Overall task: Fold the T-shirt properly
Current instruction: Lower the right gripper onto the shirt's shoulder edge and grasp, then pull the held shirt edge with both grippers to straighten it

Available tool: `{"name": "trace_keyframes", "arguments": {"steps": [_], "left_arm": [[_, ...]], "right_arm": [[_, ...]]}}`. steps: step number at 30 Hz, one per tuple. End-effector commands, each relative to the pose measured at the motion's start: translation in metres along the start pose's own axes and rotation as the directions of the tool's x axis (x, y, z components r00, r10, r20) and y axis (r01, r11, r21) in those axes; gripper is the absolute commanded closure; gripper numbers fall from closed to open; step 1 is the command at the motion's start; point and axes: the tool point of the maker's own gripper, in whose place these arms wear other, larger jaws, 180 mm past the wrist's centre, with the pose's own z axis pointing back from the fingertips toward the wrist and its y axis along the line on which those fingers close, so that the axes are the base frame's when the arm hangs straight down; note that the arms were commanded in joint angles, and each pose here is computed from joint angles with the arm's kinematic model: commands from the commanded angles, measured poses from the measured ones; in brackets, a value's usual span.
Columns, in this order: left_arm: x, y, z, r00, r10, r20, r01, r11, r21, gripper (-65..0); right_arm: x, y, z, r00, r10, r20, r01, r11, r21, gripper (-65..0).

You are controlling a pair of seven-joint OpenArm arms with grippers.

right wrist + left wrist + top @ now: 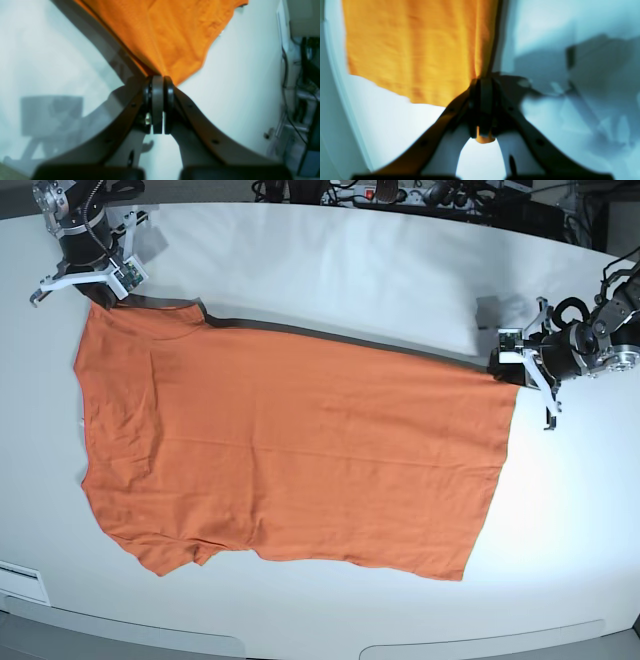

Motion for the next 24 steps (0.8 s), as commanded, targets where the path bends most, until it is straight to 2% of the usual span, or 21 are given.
{"name": "trace_keyframes", "arguments": {"steps": [1,4,11,14,18,21,24], "left_arm": [[0.006,0.006,0.01,1.0,-0.015,0.017,0.015,1.0,0.016,0.0],[0.026,-0.013,0.017,0.999,-0.031,0.041,0.032,0.999,-0.034,0.0],[0.052,-0.052,0.036,0.996,-0.082,-0.021,0.079,0.991,-0.106,0.0],[0.055,-0.065,0.045,0.993,-0.097,-0.064,0.087,0.987,-0.136,0.0],[0.058,-0.076,0.053,0.984,-0.132,-0.123,0.116,0.985,-0.131,0.0],[0.062,-0.08,0.056,0.976,-0.167,-0.137,0.152,0.982,-0.112,0.0],[0.065,-0.08,0.055,0.972,-0.196,-0.131,0.185,0.979,-0.089,0.0]], "right_arm": [[-0.004,-0.009,0.007,1.0,0.016,-0.009,-0.016,0.999,-0.028,0.0],[-0.02,-0.008,0.019,0.998,0.029,-0.057,-0.03,0.999,-0.018,0.0],[-0.041,0.012,0.037,0.991,0.042,-0.126,-0.035,0.998,0.052,0.0],[-0.047,0.025,0.042,0.989,0.021,-0.146,-0.005,0.994,0.106,0.0],[-0.054,0.042,0.05,0.986,0.03,-0.167,0.001,0.983,0.186,0.0],[-0.061,0.045,0.054,0.979,0.039,-0.199,0.001,0.98,0.197,0.0],[-0.059,0.044,0.054,0.981,0.035,-0.189,0.002,0.982,0.191,0.0]]}}
